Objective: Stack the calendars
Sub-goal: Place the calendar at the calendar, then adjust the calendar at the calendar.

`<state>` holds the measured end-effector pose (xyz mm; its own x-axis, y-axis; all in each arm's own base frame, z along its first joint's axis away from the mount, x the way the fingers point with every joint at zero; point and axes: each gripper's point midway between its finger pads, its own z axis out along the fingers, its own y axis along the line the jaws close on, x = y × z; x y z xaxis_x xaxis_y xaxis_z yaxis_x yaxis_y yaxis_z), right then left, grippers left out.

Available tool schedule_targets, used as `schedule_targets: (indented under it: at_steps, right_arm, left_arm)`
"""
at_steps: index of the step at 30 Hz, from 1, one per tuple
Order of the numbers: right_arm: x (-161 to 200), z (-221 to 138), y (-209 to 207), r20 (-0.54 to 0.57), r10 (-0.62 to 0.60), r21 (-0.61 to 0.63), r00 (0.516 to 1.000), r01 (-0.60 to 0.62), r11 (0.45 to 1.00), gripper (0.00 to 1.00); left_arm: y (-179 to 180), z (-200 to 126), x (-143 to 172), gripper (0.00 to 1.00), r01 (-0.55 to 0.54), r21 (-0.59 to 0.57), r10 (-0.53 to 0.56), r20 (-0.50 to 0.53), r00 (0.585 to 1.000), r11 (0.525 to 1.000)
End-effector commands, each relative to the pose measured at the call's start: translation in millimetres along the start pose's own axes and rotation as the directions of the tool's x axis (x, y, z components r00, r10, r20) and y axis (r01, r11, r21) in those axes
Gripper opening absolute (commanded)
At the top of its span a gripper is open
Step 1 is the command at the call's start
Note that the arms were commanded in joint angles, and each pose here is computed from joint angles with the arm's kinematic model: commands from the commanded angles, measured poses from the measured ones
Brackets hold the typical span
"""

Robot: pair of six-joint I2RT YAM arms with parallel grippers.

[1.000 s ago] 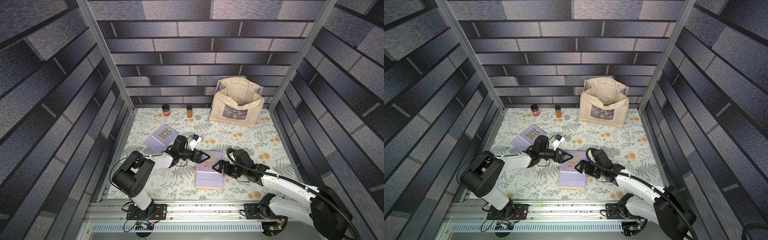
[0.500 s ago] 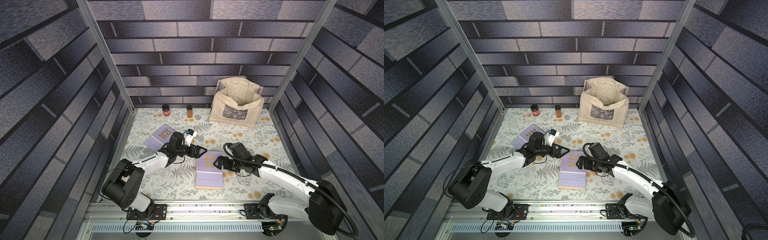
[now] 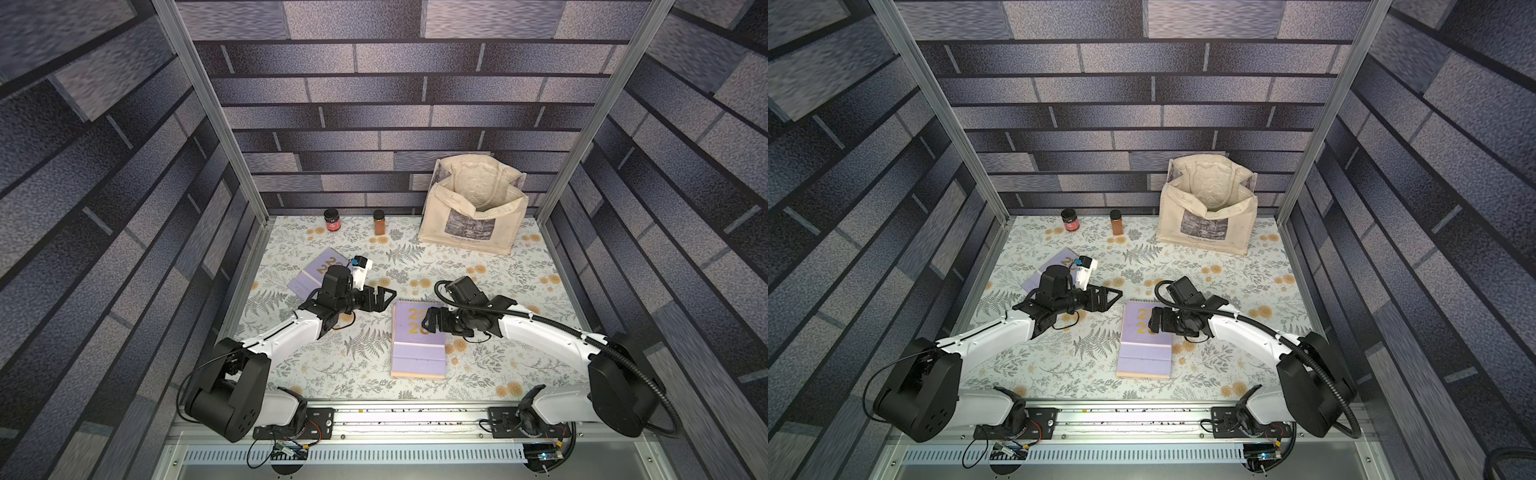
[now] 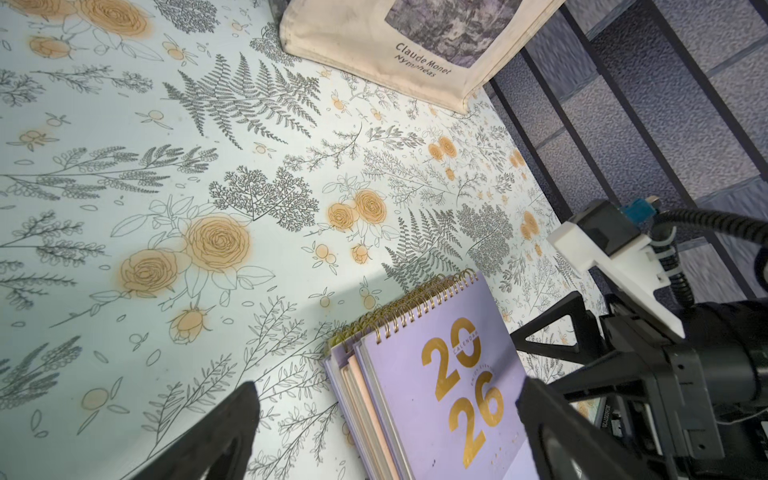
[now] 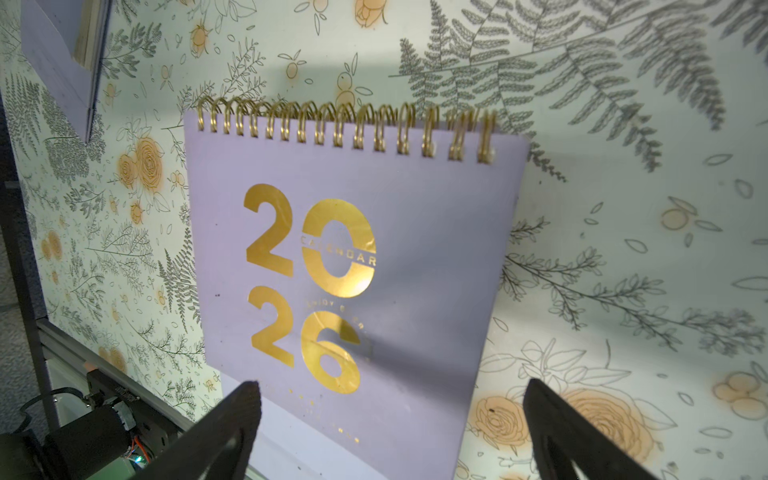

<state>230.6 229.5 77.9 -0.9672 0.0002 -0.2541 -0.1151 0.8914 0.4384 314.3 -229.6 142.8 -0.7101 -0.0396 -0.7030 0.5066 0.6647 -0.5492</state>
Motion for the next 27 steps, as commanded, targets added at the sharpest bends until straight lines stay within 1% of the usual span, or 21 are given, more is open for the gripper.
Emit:
schedule_targets:
  at_steps: [1, 14, 27]
  right_arm:
    - [-7, -2, 8, -0.006, -0.024, -0.018, 1.0, 0.024, 1.0, 1.0]
    - [-7, 7, 17, -0.045, -0.021, -0.055, 0.999, 0.019, 0.998, 1.0]
    - [-6, 12, 20, -0.063, -0.02, -0.039, 0.998, 0.018, 0.999, 1.0]
  left_arm:
    - [4, -6, -1, 1.0, -0.009, -0.023, 0.009, 0.013, 1.0, 1.0]
    - [15, -3, 8, 1.0, 0.019, -0.035, -0.019, -0.008, 1.0, 0.999]
    - [17, 1, 10, 1.0, 0.032, -0.022, -0.033, -0.019, 0.999, 0.999]
